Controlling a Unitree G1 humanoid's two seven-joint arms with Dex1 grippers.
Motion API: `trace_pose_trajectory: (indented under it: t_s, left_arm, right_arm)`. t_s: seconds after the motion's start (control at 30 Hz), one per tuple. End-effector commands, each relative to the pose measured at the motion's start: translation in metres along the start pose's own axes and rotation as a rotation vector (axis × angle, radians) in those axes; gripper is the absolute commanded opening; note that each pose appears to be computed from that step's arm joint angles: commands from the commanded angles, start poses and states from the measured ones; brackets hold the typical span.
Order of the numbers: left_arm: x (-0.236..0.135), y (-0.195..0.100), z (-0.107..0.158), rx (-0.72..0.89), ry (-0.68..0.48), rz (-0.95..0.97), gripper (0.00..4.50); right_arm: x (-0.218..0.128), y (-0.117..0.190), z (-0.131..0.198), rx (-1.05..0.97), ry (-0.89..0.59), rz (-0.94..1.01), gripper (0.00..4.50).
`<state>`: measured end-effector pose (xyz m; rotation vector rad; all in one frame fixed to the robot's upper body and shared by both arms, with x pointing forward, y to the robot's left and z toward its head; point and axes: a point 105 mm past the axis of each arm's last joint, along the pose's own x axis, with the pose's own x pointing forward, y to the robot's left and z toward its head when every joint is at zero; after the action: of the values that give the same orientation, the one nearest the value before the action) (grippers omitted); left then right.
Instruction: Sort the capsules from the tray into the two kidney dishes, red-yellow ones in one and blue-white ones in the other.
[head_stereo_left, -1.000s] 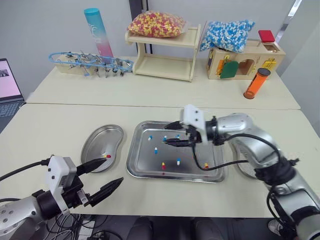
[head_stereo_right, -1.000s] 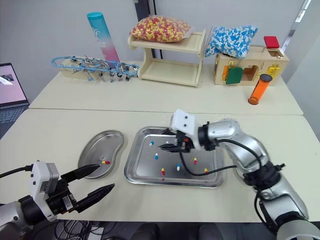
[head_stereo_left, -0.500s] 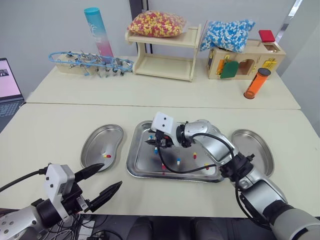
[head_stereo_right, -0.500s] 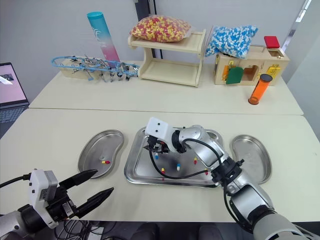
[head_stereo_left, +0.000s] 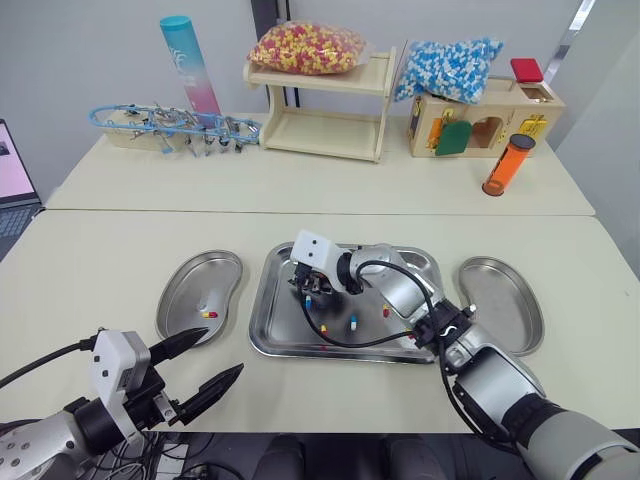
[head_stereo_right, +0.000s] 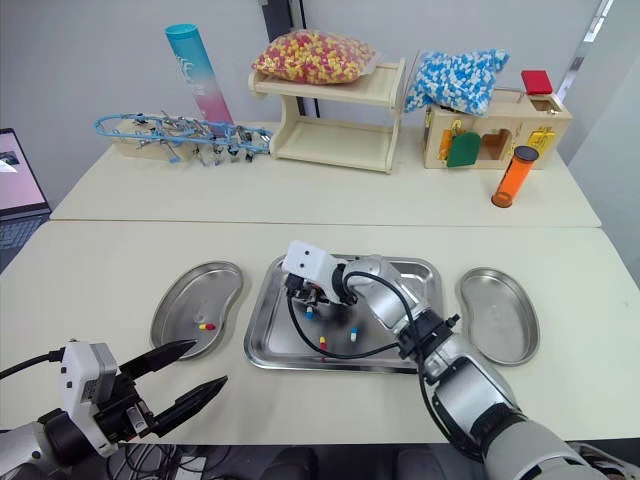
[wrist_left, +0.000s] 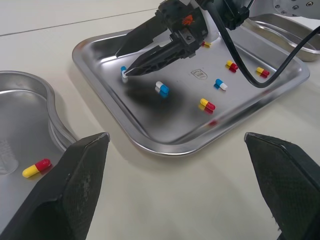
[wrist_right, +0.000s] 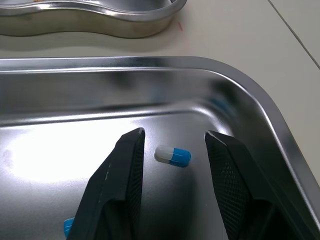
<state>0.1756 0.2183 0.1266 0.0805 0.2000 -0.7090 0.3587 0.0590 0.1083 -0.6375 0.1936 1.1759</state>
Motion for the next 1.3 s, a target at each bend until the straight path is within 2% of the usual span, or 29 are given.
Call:
trace_pose_trajectory:
  t_s: [0.03,0.47,0.9,1.17,1.3]
  left_arm:
    - [0.002,-0.002,0.005,0.028,-0.015,-0.018,4.50]
    - [0.005,-0.003,0.008,0.034,-0.018,-0.022,4.50]
    - [0.009,-0.002,0.009,0.038,-0.015,-0.023,4.50]
    - [0.012,-0.003,0.013,0.044,-0.016,-0.025,4.50]
    - [0.013,-0.004,0.015,0.044,-0.016,-0.026,4.50]
  right_arm:
    - [-0.001,-0.008,0.013,0.003,-0.034,-0.021,2.09]
    - [0.004,-0.007,-0.005,0.041,0.014,-0.037,2.09]
    - [0.004,0.007,-0.031,0.134,0.044,-0.025,2.09]
    - [0.009,0.012,-0.032,0.148,0.048,-0.025,2.09]
    - [0.009,0.011,-0.029,0.141,0.031,-0.033,1.32]
